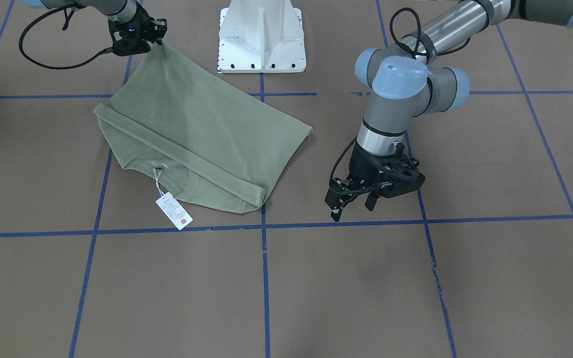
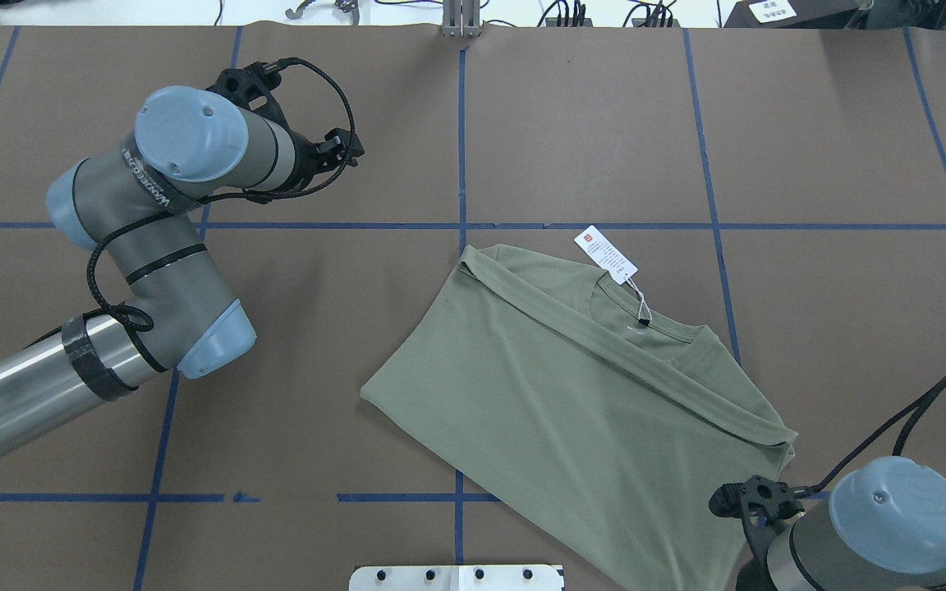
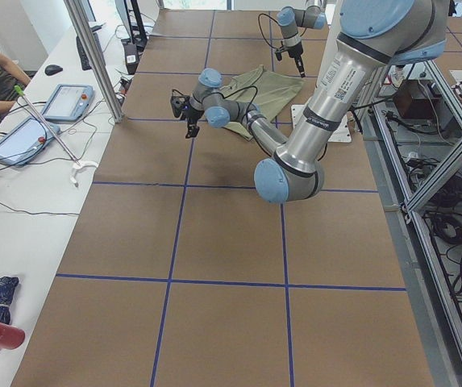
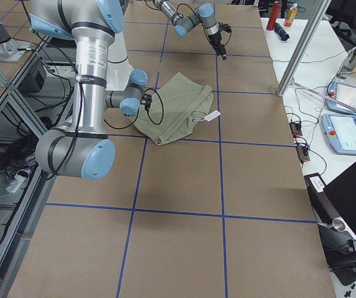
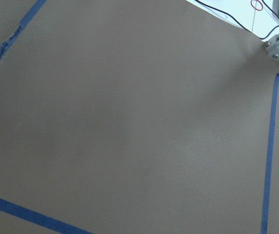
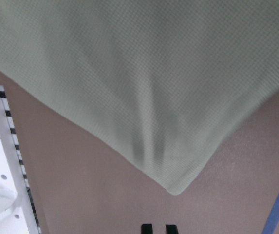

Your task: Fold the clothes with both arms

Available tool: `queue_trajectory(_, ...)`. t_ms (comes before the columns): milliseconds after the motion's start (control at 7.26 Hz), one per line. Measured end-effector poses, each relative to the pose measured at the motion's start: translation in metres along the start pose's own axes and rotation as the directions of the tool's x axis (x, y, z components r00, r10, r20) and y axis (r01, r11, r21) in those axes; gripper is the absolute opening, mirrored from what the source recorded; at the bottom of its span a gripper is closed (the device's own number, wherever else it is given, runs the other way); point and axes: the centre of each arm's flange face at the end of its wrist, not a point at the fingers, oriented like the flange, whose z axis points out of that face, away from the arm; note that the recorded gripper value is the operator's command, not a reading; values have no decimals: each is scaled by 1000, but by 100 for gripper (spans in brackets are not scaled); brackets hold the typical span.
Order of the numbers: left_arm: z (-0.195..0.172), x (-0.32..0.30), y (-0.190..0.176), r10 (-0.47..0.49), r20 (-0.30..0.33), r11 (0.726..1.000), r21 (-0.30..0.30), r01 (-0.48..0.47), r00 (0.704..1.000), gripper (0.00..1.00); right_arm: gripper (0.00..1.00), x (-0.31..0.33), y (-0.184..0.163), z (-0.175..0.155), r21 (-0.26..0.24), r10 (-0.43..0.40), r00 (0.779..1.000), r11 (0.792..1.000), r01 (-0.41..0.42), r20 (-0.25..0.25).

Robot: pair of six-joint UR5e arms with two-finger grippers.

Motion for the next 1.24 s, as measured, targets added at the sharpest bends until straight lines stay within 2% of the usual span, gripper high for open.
queue_trajectory(138,0,1,4,3,-1,1000,-3,-3,1000,100,100,-4,4,-3,-6,4,1000,1000,-4,12)
queue_trajectory(275,2,3,14,11,-4,1000,-17,-11,1000,100,100,-6,-1,-11,13,16,1000,1000,-16,25)
queue_trajectory(413,0,4,33,25,-13,999,-42,-26,1000,100,100,-4,-17,-27,61,41,998,997,-44,46)
queue_trajectory(551,-9,-3,66,40,-32,996,-83,-43,999,100,100,-1,-42,-53,132,75,994,988,-85,84)
queue_trajectory(689,-25,-12,105,31,-49,990,-135,-37,998,100,100,-3,-68,-83,206,97,986,971,-123,132)
queue_trajectory(826,-39,-16,149,-10,-40,981,-196,2,999,100,100,-4,-90,-116,278,109,977,948,-157,181)
queue_trajectory(964,-46,-17,196,-58,-5,965,-256,55,998,100,100,-1,-106,-142,334,116,970,924,-184,216)
queue_trajectory(1102,-48,-16,238,-91,32,948,-302,96,995,99,100,2,-116,-157,367,119,965,908,-201,232)
queue_trajectory(1240,-47,-17,261,-104,57,941,-319,117,993,98,100,5,-122,-164,386,126,963,898,-212,237)
